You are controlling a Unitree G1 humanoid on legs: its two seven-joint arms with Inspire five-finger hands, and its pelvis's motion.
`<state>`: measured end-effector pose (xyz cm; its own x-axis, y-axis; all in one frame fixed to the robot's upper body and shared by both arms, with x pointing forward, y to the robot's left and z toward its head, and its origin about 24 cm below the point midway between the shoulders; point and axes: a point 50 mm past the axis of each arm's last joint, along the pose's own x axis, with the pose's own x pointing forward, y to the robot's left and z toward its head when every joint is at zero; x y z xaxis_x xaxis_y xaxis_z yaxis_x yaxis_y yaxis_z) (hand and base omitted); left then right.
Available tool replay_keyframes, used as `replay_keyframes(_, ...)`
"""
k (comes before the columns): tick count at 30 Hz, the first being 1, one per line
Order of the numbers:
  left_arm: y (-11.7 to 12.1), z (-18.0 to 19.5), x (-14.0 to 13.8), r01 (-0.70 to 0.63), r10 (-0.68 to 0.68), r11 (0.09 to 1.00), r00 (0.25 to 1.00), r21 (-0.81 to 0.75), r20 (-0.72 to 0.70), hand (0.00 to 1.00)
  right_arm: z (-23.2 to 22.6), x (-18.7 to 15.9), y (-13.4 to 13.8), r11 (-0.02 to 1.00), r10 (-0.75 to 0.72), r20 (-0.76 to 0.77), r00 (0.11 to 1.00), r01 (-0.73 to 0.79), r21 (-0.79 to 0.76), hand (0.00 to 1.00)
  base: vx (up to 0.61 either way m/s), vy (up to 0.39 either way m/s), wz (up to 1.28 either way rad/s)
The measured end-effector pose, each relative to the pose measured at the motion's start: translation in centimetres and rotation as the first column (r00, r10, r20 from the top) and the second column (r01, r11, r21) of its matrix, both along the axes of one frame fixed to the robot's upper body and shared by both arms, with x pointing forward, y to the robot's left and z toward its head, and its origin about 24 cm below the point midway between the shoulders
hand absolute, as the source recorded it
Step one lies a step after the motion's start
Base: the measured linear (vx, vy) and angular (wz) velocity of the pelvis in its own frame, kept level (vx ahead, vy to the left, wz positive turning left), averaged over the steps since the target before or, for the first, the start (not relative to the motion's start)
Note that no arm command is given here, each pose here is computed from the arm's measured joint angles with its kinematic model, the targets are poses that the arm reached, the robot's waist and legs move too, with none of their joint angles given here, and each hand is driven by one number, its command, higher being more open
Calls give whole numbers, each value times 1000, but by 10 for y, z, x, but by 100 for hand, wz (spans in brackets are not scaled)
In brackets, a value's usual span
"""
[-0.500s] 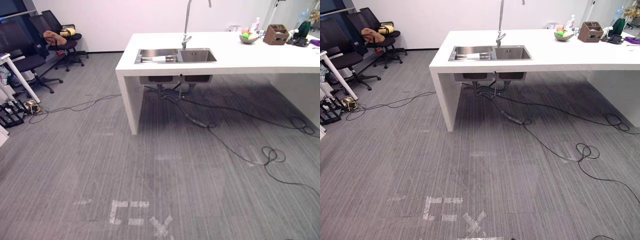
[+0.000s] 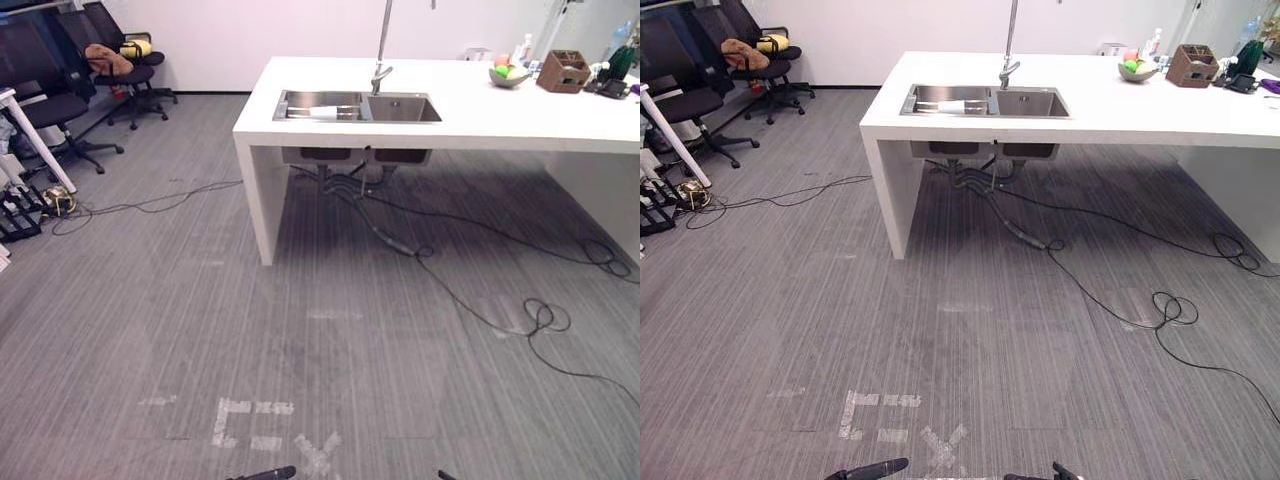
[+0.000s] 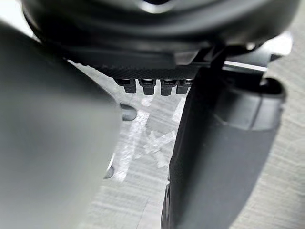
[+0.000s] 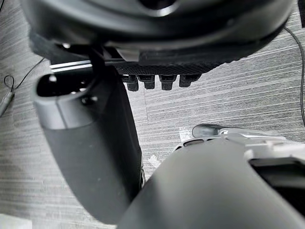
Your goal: Walk over to the sink, pick up the cup, carry it to the dishwasher, place the cup inside the dishwasher, then close the dishwasher door
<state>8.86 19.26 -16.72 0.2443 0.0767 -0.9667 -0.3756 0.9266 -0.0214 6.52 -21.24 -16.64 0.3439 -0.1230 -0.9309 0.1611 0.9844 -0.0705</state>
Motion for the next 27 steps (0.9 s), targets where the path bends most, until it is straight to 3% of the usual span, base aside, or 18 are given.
replay_keyframes(10,5,3,-1,-50,40,994,994,97,99,100,1,4,0,1000,4,4,1000,-4,23,100,-57,10,21)
replay_keyframes(18,26,9,-2,-144,127,982,983,124,136,100,5,17,2,991,-116,69,991,111,72,100,63,86,25)
replay_keyframes(27,28,6,-14,-199,189,975,976,101,104,100,11,18,3,968,-224,143,964,202,150,100,220,-81,-7)
